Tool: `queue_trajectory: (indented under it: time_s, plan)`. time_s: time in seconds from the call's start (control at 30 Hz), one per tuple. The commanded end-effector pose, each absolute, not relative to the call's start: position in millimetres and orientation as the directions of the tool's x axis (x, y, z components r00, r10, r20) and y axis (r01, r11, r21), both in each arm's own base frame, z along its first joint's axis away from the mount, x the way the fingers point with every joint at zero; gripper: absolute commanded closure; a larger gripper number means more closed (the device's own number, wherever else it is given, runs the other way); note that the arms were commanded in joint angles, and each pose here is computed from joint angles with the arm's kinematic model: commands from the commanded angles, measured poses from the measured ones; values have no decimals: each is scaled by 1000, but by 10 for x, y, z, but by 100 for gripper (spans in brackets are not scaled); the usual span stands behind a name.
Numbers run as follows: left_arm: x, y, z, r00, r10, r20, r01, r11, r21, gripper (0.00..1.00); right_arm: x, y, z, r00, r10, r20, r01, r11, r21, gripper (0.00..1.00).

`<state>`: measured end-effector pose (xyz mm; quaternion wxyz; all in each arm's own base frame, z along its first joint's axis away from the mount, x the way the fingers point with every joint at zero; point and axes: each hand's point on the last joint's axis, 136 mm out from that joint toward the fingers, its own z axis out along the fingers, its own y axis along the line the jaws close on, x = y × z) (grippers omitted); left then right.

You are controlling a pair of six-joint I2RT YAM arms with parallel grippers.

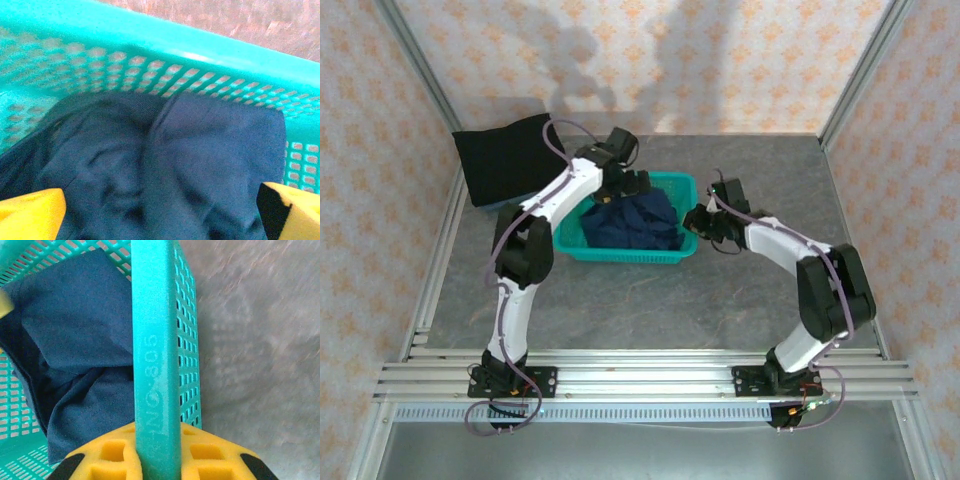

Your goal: Fold and stack the t-shirts

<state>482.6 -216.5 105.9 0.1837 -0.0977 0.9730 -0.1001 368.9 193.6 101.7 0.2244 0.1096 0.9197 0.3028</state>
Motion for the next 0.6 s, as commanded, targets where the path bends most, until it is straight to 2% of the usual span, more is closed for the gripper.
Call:
queue_trajectory:
  time_s: [0.0, 0.1, 0.13, 0.17, 0.33, 0.47, 0.57]
  plan:
    - [4614, -2016, 737, -941, -201, -272, -188, 979, -73, 1, 3454, 1840, 900, -870, 380, -313, 135, 796, 590, 100]
    - [4500, -1960, 489, -958, -170, -229, -178, 984, 15, 4, 3357, 1792, 865, -865, 394, -310, 153, 796, 586, 100]
    - [4459, -1992, 411, -965, -158, -209, -166, 986, 21, 8, 3345, 1779, 863, -863, 400, -308, 159, 795, 585, 100]
    - [4439, -2032, 359, -970, -147, -195, -153, 988, 18, 17, 3340, 1769, 867, -861, 403, -310, 162, 796, 583, 100]
    - [4411, -2250, 335, -983, -107, -149, -99, 993, -62, 98, 3427, 1740, 970, -836, 436, -333, 178, 790, 587, 100]
    - [4612, -2431, 1131, -945, -133, -298, -67, 973, -221, 100, 3523, 1556, 997, -786, 519, -335, 269, 776, 570, 100]
    - [4705, -2449, 2198, -860, -184, -475, -11, 939, -343, 100, 3611, 1283, 998, -704, 635, -319, 383, 717, 582, 100]
